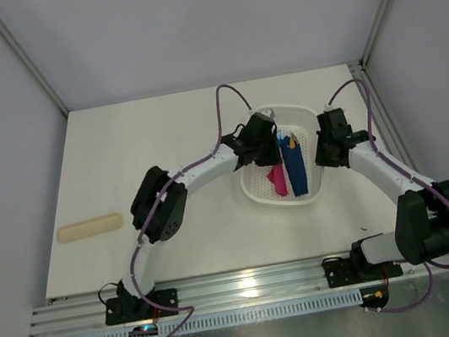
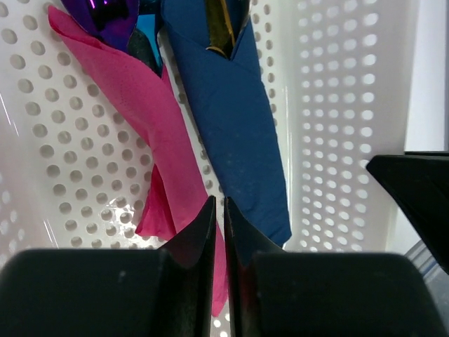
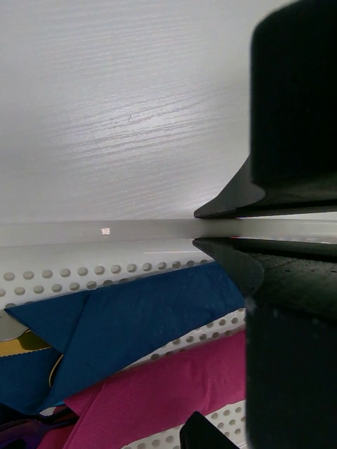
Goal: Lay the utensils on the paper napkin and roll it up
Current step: Place the utensils in the bin.
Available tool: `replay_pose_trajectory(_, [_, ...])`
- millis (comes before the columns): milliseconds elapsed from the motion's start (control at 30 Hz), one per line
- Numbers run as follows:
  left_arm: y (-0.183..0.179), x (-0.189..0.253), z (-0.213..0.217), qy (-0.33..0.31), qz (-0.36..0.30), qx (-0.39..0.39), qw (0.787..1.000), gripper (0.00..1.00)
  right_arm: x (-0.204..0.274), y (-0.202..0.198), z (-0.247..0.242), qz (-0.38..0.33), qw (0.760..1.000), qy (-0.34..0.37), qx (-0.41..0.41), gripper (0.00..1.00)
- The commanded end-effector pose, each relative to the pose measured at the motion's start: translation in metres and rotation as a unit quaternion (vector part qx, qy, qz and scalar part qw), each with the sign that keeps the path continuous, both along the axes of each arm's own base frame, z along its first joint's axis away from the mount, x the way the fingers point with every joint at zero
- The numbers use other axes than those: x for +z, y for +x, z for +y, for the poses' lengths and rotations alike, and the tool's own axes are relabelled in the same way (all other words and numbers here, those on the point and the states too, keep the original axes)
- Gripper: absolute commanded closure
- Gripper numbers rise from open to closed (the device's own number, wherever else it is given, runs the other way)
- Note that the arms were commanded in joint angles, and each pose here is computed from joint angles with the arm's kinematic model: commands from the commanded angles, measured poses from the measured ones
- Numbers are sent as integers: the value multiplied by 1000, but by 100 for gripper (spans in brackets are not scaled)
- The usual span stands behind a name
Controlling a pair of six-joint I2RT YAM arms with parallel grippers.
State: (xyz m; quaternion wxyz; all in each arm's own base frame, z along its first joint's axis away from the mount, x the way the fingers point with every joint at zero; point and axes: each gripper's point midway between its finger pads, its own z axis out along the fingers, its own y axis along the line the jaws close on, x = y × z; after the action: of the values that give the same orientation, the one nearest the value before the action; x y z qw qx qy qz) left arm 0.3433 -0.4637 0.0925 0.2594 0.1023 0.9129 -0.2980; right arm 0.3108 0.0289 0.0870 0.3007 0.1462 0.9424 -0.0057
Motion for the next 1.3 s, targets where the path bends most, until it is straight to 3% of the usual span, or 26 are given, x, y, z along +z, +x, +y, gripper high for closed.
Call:
replay_pose_trajectory(0, [3, -1, -7, 3, -10, -14, 1000, 92, 4, 8, -4, -14, 1000, -8, -4, 96])
replay_pose_trajectory(467, [9, -33, 19, 71, -5, 18, 997, 94, 3, 7, -5, -13, 1000, -11, -6, 96])
replay_pose_trajectory(967, [10, -59, 39, 78, 1, 39, 996, 96, 1, 8, -5, -9, 1000, -14, -6, 96])
replay_pose_trajectory(1267, [11, -46, 33, 60, -8, 32, 998, 95, 0, 7, -5, -4, 1000, -19, -6, 96])
